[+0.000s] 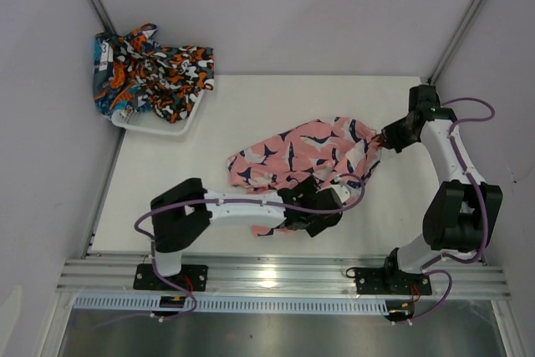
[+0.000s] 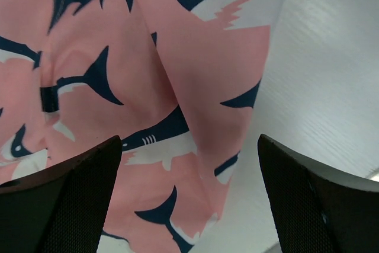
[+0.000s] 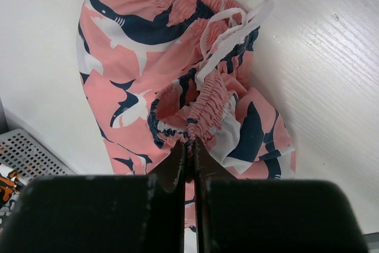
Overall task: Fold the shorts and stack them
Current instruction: Flatten the shorts out
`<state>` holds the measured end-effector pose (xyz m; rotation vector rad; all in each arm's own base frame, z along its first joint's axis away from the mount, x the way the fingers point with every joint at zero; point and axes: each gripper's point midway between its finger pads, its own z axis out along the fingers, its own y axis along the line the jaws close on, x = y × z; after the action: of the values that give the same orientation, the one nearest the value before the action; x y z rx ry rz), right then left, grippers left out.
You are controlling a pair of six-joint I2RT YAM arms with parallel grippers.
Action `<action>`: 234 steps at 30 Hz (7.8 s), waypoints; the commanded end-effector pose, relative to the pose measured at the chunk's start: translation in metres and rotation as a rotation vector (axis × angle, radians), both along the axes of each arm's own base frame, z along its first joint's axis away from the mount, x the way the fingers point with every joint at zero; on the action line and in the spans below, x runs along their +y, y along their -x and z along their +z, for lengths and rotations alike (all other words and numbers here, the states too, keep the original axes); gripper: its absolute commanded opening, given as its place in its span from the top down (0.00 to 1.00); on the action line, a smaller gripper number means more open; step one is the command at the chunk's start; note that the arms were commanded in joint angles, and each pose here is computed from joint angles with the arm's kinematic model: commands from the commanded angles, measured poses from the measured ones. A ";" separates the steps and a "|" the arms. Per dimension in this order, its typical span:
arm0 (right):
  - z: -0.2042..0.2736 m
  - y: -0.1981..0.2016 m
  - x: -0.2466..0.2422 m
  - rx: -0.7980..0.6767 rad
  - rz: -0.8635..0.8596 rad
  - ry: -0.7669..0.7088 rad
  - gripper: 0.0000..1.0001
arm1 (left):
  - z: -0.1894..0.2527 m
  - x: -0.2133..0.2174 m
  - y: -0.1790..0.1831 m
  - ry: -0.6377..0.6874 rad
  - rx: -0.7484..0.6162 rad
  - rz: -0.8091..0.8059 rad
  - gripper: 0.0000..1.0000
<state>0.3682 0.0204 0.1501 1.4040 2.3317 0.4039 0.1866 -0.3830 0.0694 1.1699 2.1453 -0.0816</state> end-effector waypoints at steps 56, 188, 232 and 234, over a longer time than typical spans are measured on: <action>-0.013 -0.037 -0.022 0.073 0.060 0.098 1.00 | 0.114 0.098 -0.119 0.738 0.407 0.372 0.11; 0.055 -0.028 0.020 -0.426 0.397 -0.244 1.00 | 0.139 0.172 -0.013 1.053 0.250 0.535 0.83; 0.036 -0.033 0.024 -0.432 0.417 -0.283 1.00 | -0.022 0.187 -0.075 1.033 0.429 0.731 0.30; 0.037 -0.032 0.025 -0.435 0.417 -0.284 1.00 | -0.027 0.184 -0.077 1.039 0.442 0.734 0.31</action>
<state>0.4011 0.0418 0.1795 0.8494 2.2551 1.0451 0.2483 -0.1945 0.0345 -0.2605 2.2977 -1.0105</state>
